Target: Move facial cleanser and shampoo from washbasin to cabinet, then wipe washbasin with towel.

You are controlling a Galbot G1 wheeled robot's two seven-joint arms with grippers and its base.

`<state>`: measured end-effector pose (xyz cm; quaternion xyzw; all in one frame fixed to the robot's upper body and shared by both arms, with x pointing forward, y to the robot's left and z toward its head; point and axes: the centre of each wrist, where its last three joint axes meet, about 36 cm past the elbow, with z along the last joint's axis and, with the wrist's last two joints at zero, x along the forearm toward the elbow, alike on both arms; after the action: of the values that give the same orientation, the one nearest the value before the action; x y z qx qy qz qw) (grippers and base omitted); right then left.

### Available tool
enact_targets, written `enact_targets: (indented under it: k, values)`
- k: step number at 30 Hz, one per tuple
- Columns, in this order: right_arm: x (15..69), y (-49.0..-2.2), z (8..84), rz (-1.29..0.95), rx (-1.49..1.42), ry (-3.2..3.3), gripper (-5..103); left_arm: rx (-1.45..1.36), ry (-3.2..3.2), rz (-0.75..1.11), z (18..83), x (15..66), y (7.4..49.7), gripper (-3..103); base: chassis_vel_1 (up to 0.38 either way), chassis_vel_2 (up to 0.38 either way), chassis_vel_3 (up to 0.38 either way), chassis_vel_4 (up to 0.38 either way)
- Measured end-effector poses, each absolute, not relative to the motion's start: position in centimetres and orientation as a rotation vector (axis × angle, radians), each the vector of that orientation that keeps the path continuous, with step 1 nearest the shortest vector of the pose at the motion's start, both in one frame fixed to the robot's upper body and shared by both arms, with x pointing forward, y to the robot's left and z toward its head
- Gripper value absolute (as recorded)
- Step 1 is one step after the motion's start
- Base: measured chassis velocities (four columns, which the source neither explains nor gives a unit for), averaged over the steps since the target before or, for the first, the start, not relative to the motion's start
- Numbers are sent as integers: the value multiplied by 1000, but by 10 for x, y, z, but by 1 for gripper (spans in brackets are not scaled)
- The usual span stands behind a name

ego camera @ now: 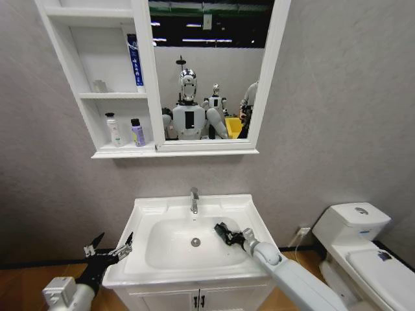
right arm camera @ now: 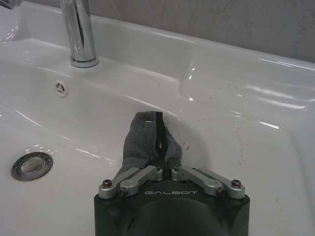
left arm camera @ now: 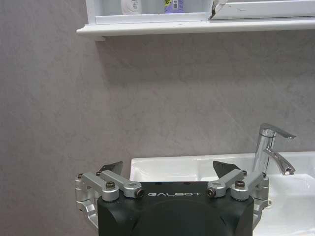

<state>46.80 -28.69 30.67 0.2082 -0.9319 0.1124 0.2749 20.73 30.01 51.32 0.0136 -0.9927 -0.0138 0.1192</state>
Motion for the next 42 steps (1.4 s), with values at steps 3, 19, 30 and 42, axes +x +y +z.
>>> enact_targets:
  k: [3, 19, 30, 42]
  values:
    - [473, -288, 311, 371, 511, -2560, 3, 40, -2902, -40, 513, 207, 300, 100, 0, 0, 0, 0]
    - [480, -293, 318, 580, 338, -2765, 3, 40, -2902, -40, 513, 207, 300, 100, 0, 0, 0, 0]
    - [483, -300, 325, 547, 336, -2787, 3, 40, -2902, -40, 513, 207, 300, 100, 0, 0, 0, 0]
    - [489, -294, 358, 549, 406, -2977, 3, 40, -2902, -40, 513, 207, 300, 100, 0, 0, 0, 0]
